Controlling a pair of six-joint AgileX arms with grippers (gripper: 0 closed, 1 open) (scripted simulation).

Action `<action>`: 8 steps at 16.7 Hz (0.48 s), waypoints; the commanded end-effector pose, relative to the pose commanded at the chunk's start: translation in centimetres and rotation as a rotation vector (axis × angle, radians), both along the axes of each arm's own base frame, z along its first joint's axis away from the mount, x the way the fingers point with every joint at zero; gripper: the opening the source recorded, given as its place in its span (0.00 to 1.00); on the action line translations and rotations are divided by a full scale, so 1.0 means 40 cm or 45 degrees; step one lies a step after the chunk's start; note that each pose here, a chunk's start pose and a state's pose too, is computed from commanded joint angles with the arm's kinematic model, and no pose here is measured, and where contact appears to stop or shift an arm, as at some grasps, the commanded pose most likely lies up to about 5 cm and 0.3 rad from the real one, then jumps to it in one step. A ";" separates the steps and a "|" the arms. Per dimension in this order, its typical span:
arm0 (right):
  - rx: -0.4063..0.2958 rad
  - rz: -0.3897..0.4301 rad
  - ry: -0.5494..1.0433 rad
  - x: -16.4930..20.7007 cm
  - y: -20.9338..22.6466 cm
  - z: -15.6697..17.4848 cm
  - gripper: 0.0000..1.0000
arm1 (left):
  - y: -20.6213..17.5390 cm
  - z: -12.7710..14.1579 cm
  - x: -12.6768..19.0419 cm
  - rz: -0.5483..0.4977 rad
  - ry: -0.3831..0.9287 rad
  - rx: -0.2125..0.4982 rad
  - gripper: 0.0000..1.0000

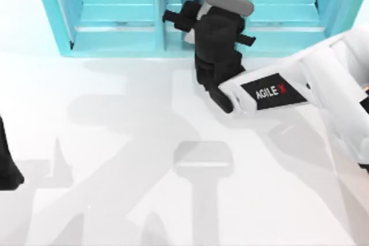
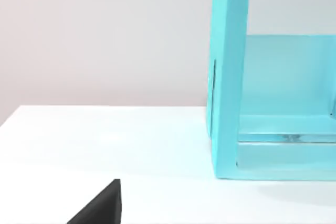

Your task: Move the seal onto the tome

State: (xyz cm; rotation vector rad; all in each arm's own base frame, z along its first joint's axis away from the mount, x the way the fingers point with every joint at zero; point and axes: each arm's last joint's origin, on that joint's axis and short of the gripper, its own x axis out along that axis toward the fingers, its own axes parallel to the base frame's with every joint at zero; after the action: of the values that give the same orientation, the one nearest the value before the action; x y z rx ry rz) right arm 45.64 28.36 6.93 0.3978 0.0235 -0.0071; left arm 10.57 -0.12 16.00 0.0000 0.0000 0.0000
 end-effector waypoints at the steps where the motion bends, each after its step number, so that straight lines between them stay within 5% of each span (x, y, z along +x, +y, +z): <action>1: 0.000 0.000 0.000 0.000 0.000 0.000 0.17 | 0.000 0.000 0.000 0.000 0.000 0.000 1.00; 3: 0.000 0.000 0.000 0.000 0.000 0.000 0.02 | 0.000 0.000 0.000 0.000 0.000 0.000 1.00; 8: 0.000 0.000 0.000 0.000 0.000 0.000 0.00 | 0.000 0.000 0.000 0.000 0.000 0.000 1.00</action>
State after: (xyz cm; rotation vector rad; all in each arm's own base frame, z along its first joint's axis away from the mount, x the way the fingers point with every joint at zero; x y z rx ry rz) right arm 45.64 28.36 6.93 0.3978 0.0235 -0.0071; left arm 10.57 -0.12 16.00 0.0000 0.0000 0.0000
